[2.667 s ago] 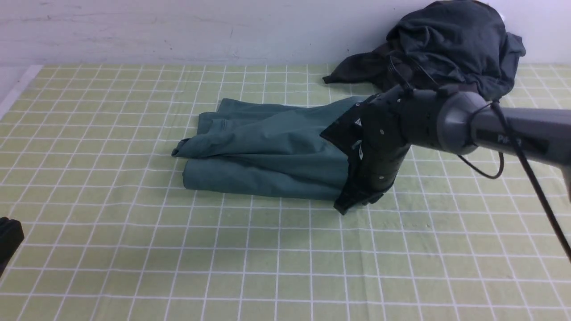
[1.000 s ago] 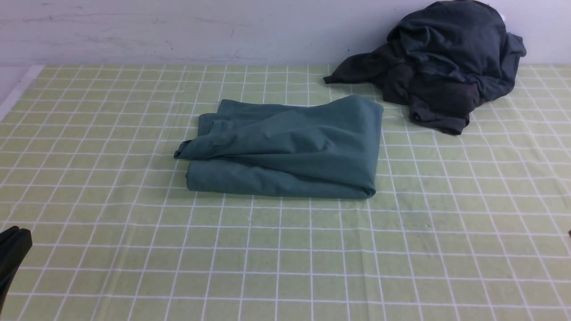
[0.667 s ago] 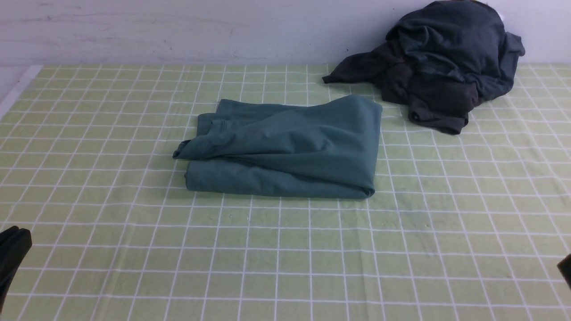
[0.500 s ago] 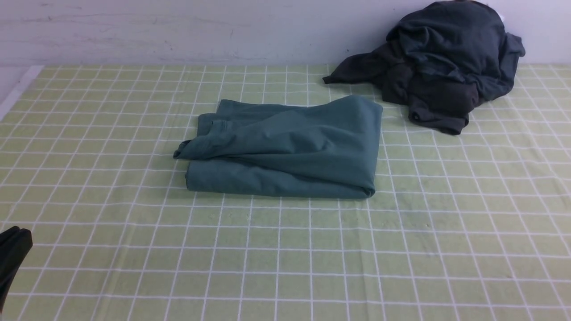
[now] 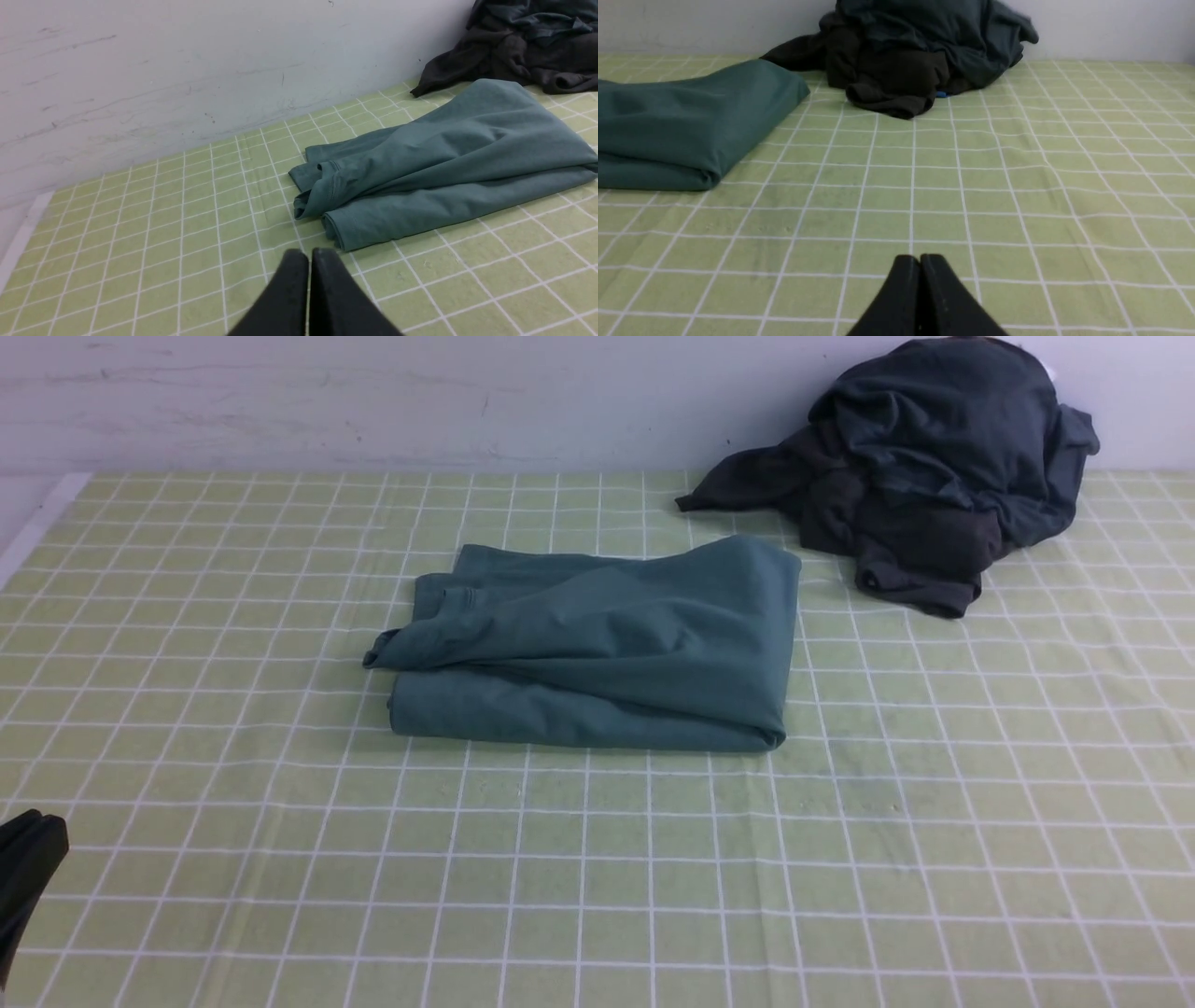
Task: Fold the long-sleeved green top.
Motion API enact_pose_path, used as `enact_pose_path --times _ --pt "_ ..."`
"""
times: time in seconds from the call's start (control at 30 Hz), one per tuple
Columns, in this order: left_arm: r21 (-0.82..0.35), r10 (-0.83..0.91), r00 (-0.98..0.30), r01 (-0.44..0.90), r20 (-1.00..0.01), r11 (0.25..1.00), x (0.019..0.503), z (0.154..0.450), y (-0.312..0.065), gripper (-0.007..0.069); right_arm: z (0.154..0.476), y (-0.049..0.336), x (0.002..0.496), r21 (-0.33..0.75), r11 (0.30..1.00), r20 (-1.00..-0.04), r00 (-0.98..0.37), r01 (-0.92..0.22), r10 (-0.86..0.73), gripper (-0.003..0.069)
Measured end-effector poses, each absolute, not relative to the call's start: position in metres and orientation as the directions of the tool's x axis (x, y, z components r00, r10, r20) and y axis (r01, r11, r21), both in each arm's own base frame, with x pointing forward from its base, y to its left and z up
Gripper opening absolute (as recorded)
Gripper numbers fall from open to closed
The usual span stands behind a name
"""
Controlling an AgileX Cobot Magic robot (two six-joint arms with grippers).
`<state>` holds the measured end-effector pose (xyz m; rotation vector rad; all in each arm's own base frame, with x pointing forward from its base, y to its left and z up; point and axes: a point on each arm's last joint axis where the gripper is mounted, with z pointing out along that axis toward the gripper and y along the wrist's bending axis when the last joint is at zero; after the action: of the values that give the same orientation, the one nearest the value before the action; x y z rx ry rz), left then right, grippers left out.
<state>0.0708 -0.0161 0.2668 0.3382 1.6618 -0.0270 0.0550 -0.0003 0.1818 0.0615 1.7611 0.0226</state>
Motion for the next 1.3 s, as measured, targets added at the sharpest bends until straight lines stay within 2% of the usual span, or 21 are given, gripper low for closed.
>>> enact_pose_path --times 0.67,0.87,0.9,0.97,1.1,1.3 --pt "0.181 0.203 -0.072 0.239 -0.977 0.954 0.068 0.264 -0.016 -0.0003 0.182 0.0 0.055 0.07 0.997 -0.978 -0.195 0.027 0.074 -0.001" --pt "0.175 0.191 -0.054 0.224 -0.98 0.959 0.06 0.236 -0.014 -0.0003 0.182 0.0 0.055 0.07 0.997 -0.978 -0.195 0.027 0.074 -0.001" --pt "0.12 0.137 -0.077 0.189 -0.988 0.975 0.058 0.206 -0.011 -0.0003 0.182 0.0 0.055 0.07 0.997 -0.978 -0.195 0.027 0.074 -0.001" --pt "0.066 0.086 -0.124 0.158 -0.989 0.985 0.056 0.189 -0.009 -0.0003 0.182 0.0 0.055 0.071 0.997 -0.978 -0.196 0.027 0.075 -0.001" --pt "-0.002 0.027 -0.266 0.108 -0.964 0.994 0.053 0.173 -0.007 -0.0003 0.182 0.0 0.055 0.073 0.997 -0.977 -0.196 0.027 0.077 -0.001" --pt "-0.012 0.014 -0.288 0.087 -0.957 0.996 0.052 0.173 -0.006 -0.0003 0.182 0.0 0.055 0.073 0.997 -0.977 -0.196 0.027 0.077 -0.001"
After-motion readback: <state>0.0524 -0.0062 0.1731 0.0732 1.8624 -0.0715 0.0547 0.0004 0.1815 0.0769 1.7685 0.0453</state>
